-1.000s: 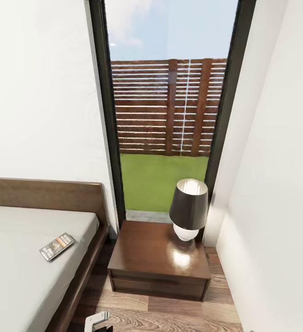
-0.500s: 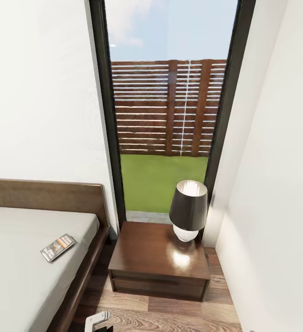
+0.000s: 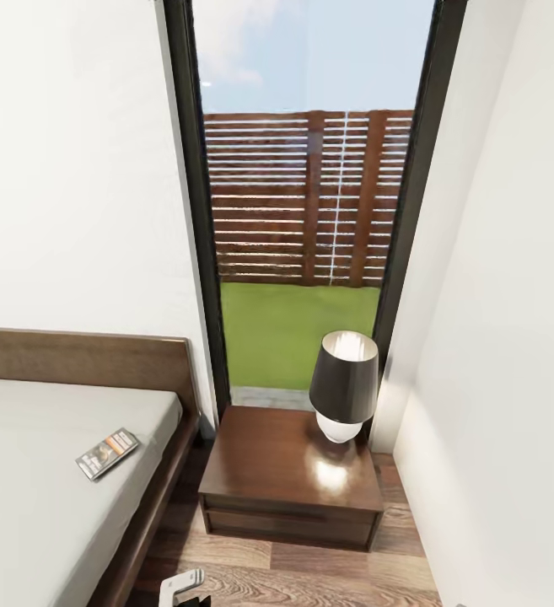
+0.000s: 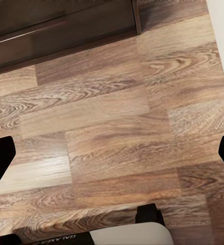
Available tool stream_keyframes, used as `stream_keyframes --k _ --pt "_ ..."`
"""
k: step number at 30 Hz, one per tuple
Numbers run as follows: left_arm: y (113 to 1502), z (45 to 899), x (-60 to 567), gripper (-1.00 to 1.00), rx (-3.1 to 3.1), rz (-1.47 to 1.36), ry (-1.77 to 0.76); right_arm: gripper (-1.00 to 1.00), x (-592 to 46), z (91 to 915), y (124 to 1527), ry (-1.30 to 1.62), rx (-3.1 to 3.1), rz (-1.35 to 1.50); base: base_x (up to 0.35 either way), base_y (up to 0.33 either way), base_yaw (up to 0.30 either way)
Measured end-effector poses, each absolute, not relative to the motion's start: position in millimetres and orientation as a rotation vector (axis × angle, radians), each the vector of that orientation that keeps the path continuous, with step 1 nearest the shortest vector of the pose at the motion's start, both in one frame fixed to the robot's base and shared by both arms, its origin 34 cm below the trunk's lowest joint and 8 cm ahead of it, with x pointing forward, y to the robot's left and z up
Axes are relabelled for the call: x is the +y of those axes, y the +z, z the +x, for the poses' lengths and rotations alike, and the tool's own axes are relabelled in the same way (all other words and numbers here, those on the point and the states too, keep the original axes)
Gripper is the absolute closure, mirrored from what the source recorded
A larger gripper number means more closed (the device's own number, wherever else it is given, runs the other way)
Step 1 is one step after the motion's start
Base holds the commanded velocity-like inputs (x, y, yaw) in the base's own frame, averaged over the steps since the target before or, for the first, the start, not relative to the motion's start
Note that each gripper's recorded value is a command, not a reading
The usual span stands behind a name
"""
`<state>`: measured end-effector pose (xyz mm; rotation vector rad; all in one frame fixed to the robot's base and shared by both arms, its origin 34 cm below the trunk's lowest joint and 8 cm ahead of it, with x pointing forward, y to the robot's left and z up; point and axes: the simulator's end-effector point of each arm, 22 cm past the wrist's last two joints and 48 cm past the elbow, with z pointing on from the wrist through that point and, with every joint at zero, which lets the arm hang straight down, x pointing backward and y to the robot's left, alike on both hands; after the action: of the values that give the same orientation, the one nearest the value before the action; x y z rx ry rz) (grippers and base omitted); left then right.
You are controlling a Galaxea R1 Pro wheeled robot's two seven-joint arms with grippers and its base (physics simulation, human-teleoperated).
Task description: In the bedroom, move the book from the bed onto either nightstand, and place the two sandals side by side next to the bed.
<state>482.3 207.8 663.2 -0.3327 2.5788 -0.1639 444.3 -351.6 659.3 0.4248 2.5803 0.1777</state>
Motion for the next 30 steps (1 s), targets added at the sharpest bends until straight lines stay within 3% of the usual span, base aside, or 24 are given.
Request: stream_keyframes --k 30 --pt "686 471 208 -1.00 2.580 -0.333 -0.164 -1.00 -352 433 682 0.178 2.579 0.433 0.000 0.000 0.000"
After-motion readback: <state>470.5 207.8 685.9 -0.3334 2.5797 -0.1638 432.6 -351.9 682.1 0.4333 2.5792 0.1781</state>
